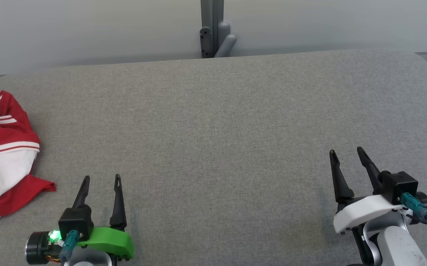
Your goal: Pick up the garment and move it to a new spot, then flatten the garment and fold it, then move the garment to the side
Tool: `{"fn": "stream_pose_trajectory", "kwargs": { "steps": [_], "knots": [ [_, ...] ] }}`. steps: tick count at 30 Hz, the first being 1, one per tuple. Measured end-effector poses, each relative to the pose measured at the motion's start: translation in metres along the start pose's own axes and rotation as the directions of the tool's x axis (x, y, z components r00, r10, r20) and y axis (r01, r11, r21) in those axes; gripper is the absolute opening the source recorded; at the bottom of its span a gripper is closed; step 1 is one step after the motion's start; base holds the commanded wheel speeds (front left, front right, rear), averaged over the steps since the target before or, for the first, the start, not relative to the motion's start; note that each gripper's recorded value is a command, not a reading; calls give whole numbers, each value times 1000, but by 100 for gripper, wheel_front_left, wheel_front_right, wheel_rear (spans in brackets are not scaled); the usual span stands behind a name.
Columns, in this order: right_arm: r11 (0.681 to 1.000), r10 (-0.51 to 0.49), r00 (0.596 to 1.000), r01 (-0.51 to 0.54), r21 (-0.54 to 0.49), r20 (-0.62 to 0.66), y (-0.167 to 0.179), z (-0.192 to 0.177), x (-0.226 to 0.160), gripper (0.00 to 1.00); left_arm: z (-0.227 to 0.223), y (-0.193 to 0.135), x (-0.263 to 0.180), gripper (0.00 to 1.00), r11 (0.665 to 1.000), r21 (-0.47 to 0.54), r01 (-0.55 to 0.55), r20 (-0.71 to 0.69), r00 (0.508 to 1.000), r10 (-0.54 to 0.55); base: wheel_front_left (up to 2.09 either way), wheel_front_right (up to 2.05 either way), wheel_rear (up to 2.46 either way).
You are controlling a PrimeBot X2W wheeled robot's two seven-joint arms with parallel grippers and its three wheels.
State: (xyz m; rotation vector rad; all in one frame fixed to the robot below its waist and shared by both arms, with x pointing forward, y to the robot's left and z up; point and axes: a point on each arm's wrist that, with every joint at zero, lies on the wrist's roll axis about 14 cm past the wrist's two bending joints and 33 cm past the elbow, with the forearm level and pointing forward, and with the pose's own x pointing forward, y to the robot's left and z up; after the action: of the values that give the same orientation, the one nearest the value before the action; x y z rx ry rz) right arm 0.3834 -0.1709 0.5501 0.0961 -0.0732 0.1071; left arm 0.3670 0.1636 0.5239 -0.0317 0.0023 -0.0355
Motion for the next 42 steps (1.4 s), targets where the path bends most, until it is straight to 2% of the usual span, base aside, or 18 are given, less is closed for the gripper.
{"fn": "stream_pose_trajectory", "kwargs": {
  "steps": [12,16,22,27,29,32,38,42],
  "knots": [
    [997,3,1000,-3,-75,6,-2,-1,0,100,2,5,-1,100,998,60,-12,19,1000,11,0,0,0],
    [997,29,1000,-28,-77,4,6,-2,4,100,2,15,-6,100,998,45,-45,20,999,45,0,0,0],
    [991,116,993,-115,-66,0,36,-6,18,100,0,42,-21,100,991,33,-128,13,992,128,0,0,0],
    [972,233,972,-233,-36,-12,79,-13,31,100,-6,75,-46,100,974,0,-228,-7,974,228,0,0,0],
    [957,289,957,-289,-13,-16,101,-16,34,100,-9,92,-62,100,959,0,-284,-19,959,284,0,0,0],
    [920,391,920,-391,8,-28,142,-23,41,100,-15,125,-97,100,915,2,-403,-37,914,403,0,0,0],
    [791,612,791,-611,33,-13,233,-22,43,100,-22,178,-171,100,776,-9,-630,-63,775,629,0,0,0],
    [733,679,734,-677,67,-23,265,-29,41,100,-26,189,-199,100,720,-26,-693,-80,720,690,0,0,0]
  ]
}}
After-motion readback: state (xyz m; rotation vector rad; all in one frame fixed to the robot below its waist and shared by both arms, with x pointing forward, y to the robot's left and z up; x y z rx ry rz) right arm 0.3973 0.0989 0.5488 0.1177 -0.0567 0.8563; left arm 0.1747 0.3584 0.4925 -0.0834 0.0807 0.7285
